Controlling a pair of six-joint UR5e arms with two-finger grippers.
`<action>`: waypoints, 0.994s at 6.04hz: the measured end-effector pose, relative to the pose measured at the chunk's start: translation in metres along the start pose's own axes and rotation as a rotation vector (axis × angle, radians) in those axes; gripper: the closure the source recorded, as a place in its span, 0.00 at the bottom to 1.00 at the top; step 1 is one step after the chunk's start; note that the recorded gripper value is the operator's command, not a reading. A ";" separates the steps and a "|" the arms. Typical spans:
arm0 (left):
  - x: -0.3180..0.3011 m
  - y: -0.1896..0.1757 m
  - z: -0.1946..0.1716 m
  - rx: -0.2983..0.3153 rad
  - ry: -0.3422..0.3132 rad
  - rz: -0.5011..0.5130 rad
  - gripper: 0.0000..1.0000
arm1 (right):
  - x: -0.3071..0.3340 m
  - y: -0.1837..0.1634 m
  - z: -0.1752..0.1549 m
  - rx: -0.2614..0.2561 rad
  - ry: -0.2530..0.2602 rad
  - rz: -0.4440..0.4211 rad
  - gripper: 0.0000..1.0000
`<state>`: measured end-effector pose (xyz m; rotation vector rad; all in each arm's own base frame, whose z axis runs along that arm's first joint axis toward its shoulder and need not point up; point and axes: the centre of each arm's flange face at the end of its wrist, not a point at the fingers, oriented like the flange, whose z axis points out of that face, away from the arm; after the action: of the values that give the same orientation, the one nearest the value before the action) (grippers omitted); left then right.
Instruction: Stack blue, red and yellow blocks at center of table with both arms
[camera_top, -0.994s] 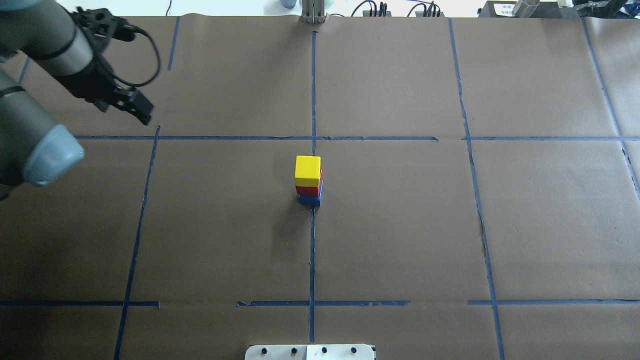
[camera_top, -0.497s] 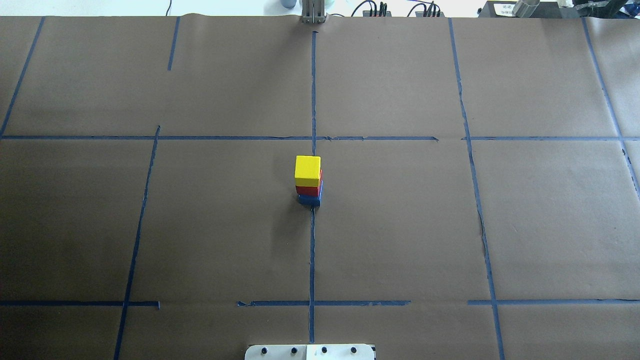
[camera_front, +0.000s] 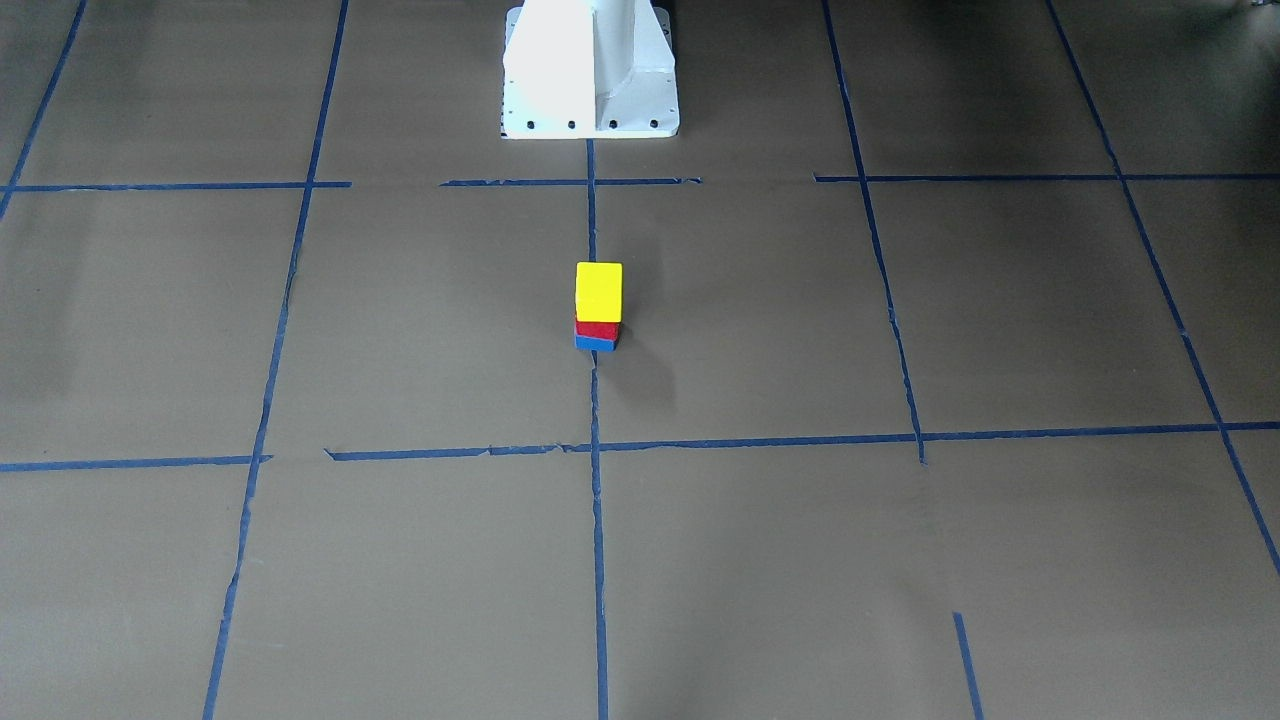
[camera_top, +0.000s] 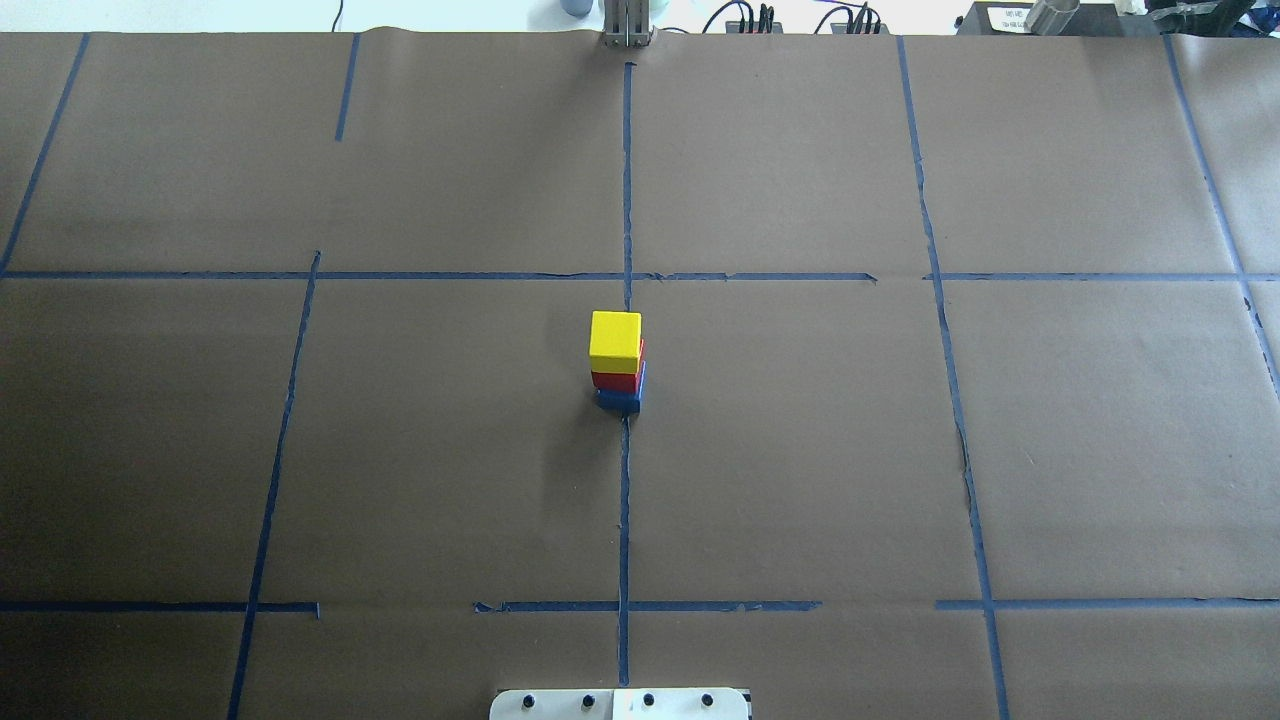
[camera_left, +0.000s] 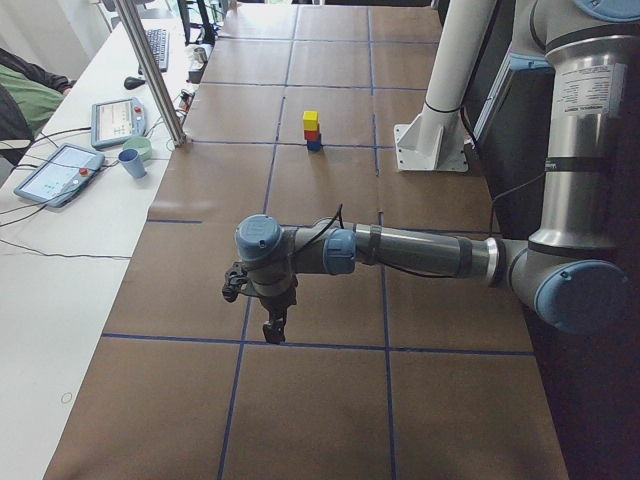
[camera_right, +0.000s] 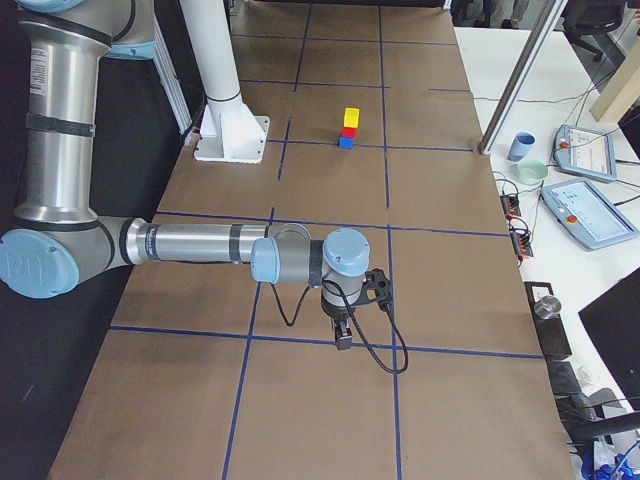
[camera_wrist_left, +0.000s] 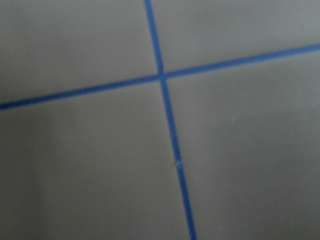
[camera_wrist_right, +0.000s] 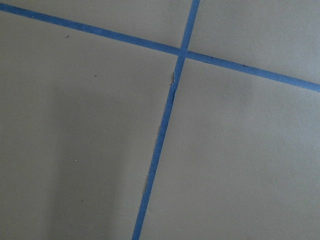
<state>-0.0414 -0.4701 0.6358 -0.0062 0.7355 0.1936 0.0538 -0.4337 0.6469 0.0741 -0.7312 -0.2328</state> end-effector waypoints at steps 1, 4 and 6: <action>-0.005 0.007 0.004 -0.008 0.003 -0.010 0.00 | 0.000 0.000 0.000 0.001 0.000 -0.001 0.00; -0.008 0.008 0.008 -0.006 -0.001 -0.005 0.00 | -0.001 0.000 -0.001 0.002 0.000 -0.003 0.00; -0.007 0.008 0.009 -0.010 -0.006 -0.001 0.00 | -0.001 0.000 0.000 0.001 0.001 -0.004 0.00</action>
<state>-0.0416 -0.4632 0.6474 -0.0152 0.7290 0.1964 0.0534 -0.4339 0.6464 0.0764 -0.7303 -0.2358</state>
